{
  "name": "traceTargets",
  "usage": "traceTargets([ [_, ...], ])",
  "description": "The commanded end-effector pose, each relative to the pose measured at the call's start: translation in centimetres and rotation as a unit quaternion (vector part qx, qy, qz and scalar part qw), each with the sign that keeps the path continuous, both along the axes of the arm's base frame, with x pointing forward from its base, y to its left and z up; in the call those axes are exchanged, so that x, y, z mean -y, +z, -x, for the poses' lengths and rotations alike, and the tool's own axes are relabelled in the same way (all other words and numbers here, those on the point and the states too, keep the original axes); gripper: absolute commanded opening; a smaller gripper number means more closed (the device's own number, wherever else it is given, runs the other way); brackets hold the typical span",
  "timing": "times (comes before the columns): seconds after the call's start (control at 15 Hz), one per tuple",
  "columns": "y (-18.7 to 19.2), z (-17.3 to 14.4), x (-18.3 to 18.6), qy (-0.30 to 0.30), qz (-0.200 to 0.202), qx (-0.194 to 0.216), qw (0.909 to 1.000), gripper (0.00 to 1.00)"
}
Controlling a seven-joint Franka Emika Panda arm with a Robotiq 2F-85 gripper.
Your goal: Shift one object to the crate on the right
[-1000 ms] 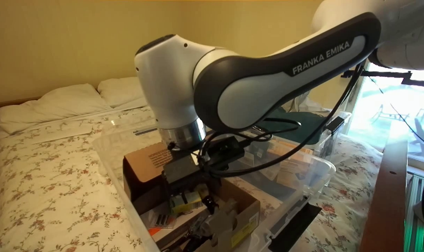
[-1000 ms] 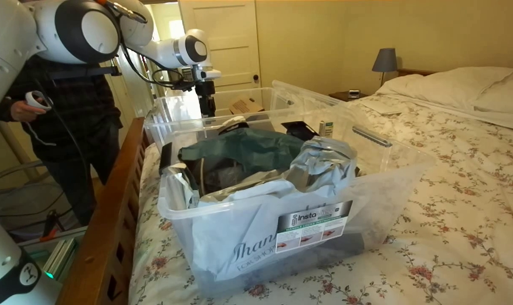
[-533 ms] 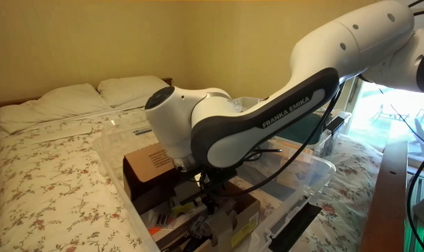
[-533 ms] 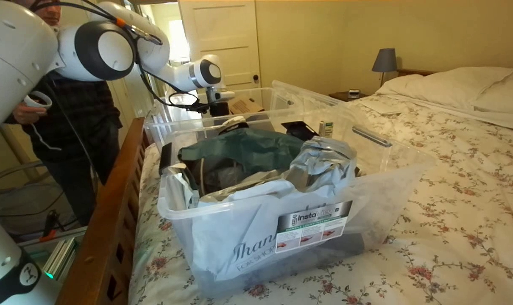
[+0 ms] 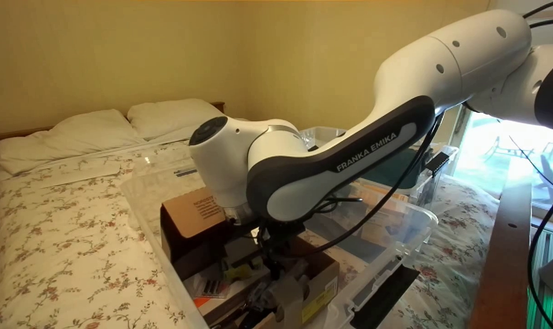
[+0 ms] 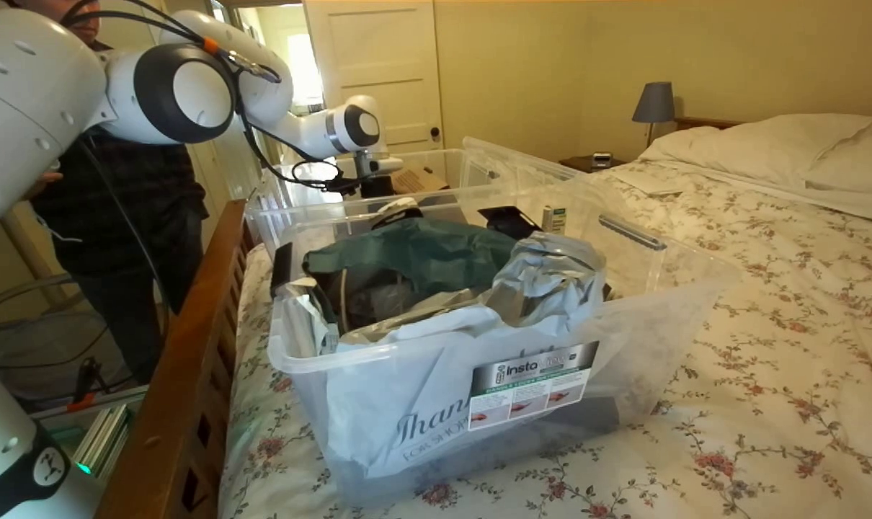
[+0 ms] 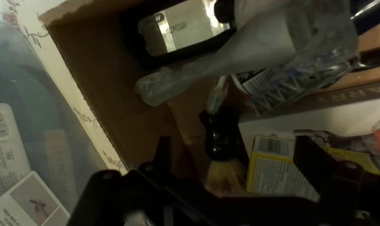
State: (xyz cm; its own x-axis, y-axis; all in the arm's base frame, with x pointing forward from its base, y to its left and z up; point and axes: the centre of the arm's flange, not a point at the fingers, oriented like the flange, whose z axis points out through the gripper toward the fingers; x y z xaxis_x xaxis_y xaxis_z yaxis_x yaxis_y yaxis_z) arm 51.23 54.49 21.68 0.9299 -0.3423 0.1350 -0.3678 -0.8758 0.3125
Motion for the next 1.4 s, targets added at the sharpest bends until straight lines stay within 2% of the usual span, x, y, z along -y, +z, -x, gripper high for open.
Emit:
traceTargets([
  [0.0, -1.3, -0.6, 0.3, 0.026, 0.004, 0.001, 0.9997, 1.00],
  [0.53, -5.7, -1.1, 0.0, 0.058, 0.022, -0.044, 0.9971, 1.00],
  [0.8, -7.6, -2.4, -0.6, 0.062, 0.010, -0.055, 0.9965, 0.99],
  [0.87, -8.0, -2.6, -0.6, 0.059, 0.009, -0.058, 0.9965, 0.84],
  [0.93, -8.5, -3.0, -0.5, 0.057, 0.006, -0.062, 0.9965, 0.73],
  [1.33, -9.3, -5.3, 0.7, 0.031, -0.015, -0.102, 0.9942, 0.33],
])
